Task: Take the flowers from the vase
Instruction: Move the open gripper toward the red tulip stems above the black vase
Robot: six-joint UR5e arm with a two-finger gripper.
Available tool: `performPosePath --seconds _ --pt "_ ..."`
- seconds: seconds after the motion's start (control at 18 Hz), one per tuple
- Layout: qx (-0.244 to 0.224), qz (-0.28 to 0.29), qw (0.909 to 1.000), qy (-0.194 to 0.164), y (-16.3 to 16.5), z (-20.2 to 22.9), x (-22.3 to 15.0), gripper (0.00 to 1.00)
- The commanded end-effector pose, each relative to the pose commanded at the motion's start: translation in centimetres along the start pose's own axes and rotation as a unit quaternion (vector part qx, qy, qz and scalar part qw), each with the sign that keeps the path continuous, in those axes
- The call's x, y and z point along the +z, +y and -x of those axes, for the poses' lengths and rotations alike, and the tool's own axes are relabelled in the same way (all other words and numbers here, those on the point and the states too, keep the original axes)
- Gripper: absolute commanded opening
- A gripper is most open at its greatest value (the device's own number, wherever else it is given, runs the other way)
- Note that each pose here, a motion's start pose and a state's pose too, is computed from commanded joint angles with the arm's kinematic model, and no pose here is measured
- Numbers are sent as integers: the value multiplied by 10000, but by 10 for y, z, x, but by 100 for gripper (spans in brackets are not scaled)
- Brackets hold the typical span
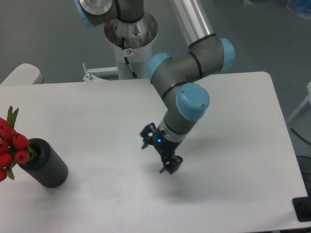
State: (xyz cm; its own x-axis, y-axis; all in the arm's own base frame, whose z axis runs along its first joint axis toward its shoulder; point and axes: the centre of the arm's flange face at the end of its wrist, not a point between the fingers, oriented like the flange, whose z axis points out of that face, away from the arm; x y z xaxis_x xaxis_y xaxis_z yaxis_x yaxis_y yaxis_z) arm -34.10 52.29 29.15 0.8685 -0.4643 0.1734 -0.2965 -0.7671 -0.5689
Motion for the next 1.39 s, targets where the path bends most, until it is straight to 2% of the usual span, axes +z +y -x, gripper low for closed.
performPosePath --seconds 0.33,0.67,0.83,1.11,1.39 --pt "-181 -777 9960 409 -32 -33 15 100" --pt "-266 -1609 9833 803 -62 -48 21 100" --pt "-441 -1824 9769 1023 -74 -57 29 100" --pt "-353 -2154 9658 1397 -96 -77 48 100" --pt "-97 -2217 9627 1549 -110 -97 72 100"
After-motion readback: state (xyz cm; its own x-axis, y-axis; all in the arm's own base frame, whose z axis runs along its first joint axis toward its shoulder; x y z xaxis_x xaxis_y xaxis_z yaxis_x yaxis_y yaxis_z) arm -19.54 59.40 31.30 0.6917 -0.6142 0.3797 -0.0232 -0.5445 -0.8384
